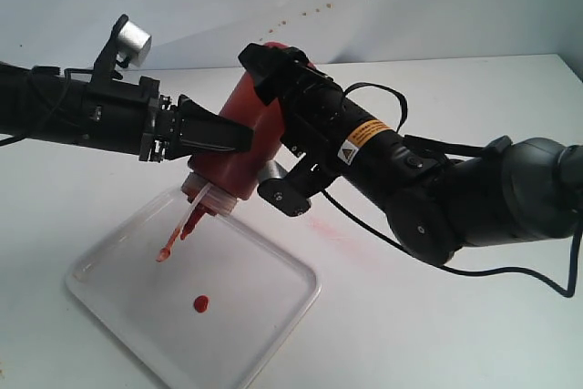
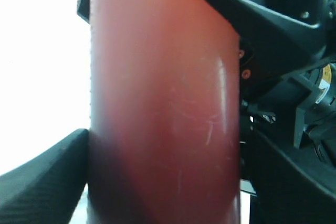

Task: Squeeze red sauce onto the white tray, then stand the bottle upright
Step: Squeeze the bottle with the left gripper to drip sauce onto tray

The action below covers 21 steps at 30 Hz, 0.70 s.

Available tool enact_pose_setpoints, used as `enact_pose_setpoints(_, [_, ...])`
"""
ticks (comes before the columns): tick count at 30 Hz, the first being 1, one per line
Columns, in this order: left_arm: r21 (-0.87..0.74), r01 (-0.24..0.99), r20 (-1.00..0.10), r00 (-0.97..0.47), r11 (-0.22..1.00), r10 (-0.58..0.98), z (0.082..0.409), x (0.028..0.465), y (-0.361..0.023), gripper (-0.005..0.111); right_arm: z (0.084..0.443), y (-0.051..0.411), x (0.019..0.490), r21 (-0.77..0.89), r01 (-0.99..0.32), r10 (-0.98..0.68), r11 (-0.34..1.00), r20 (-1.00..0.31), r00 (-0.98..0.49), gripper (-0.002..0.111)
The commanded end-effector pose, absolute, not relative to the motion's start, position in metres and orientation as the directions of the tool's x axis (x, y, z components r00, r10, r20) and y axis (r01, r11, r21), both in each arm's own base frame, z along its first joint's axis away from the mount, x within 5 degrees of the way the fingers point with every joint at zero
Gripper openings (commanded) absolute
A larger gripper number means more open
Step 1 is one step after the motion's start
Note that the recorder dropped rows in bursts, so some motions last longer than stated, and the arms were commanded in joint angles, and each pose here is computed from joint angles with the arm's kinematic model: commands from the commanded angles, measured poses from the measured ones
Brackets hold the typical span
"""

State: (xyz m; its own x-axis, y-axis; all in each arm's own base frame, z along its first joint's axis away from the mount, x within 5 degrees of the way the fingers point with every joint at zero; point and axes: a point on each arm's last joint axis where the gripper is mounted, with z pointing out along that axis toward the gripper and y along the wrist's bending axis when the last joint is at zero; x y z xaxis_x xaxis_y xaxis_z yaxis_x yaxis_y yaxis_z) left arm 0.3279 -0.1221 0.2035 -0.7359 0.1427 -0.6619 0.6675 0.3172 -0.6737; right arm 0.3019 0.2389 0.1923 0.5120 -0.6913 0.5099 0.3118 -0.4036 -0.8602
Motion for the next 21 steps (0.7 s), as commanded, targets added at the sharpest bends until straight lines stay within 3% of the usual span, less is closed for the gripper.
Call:
enact_pose_setpoints(1, [-0.682,0.680,-0.677,-0.726,0.269,0.122,0.2115,0.3266,-0.1254,0.075,0.2016,0.2359,0.3047,-0.856,0.343,-0.714,-0.386,0.513,0.477,0.000])
enact_pose_setpoints(10, [-0.681,0.678,-0.674,-0.728,0.275,0.128,0.2107,0.3266,-0.1252,0.073,0.2016,0.2294,0.3096,-0.857,0.334,-0.725,-0.393,0.512,0.461,0.000])
enact_pose_setpoints(13, [-0.679,0.675,-0.672,-0.730,0.289,0.125,0.2100,0.3275,-0.1248,0.045,0.2004,0.2295,0.3096,-0.858,0.324,-0.721,-0.399,0.512,0.467,0.000])
enact_pose_setpoints(16, [-0.675,0.682,-0.678,-0.724,0.281,0.128,0.2103,0.3270,-0.1250,0.003,0.2001,0.2297,0.3096,-0.857,0.324,-0.719,-0.401,0.513,0.469,0.000])
enact_pose_setpoints(21, [-0.665,0.693,-0.686,-0.714,0.280,0.138,0.2100,0.3267,-0.1249,0.000,0.2001,0.2297,0.3096,-0.857,0.324,-0.719,-0.401,0.513,0.469,0.000])
